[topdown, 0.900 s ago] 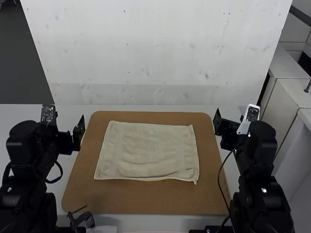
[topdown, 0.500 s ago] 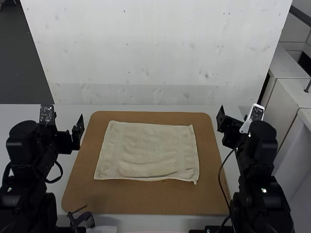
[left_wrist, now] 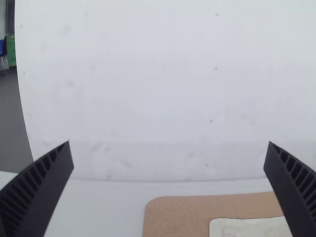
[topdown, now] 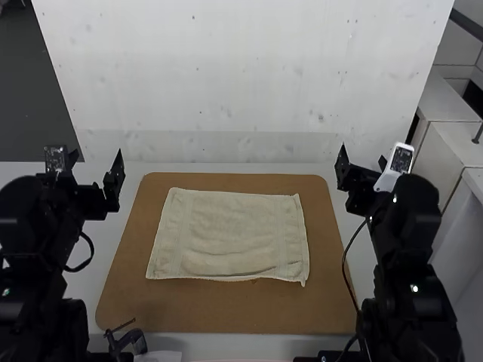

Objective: Fold the towel.

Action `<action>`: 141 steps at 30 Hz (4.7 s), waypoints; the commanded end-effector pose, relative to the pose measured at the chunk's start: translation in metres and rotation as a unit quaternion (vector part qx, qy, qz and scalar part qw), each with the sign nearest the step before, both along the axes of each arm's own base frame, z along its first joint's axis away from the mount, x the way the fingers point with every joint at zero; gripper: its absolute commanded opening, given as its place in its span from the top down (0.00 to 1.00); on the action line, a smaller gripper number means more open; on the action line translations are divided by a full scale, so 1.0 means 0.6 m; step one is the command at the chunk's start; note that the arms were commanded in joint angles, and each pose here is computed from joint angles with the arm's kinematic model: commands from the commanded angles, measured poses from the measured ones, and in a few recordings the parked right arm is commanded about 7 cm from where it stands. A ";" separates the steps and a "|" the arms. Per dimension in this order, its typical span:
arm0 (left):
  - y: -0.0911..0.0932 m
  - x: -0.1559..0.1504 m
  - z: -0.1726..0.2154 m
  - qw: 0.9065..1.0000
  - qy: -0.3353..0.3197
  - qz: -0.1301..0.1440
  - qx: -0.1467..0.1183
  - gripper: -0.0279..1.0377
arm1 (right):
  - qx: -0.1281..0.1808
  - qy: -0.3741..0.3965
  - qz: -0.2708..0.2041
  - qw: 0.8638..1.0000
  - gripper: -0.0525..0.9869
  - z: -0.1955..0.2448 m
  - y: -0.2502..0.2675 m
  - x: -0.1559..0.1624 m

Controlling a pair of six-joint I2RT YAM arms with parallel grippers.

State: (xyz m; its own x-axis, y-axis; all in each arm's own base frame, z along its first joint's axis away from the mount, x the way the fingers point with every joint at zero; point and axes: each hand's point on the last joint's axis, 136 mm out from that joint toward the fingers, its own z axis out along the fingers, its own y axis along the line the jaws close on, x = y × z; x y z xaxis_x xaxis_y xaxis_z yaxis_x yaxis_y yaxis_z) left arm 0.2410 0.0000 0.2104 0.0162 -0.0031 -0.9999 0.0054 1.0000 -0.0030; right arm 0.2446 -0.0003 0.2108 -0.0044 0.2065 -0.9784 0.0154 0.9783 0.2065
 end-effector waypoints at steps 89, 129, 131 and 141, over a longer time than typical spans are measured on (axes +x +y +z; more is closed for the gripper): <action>-0.184 0.320 -0.400 0.797 0.594 -0.103 0.034 0.65 | -0.139 0.556 0.082 0.815 0.94 -0.420 0.128 0.240; -0.196 0.318 -0.087 0.884 0.456 -0.092 -0.046 0.96 | -0.067 0.307 0.071 0.947 0.94 -0.134 0.147 0.372; -0.198 0.295 -0.103 0.878 0.467 -0.095 -0.043 0.96 | -0.075 0.322 0.073 0.941 0.94 -0.158 0.145 0.357; -0.212 0.180 -0.144 0.860 0.496 -0.120 -0.031 0.96 | -0.134 0.370 0.087 0.915 0.94 -0.219 0.112 0.274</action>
State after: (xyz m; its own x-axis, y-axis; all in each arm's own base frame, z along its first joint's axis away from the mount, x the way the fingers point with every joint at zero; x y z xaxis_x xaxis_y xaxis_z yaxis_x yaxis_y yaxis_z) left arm 0.3596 -0.1257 0.1079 -0.8740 0.0708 -0.4807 0.1676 0.9725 -0.1615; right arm 0.4097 0.0783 0.0563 -0.7389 -0.0756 -0.6696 -0.0947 0.9955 -0.0079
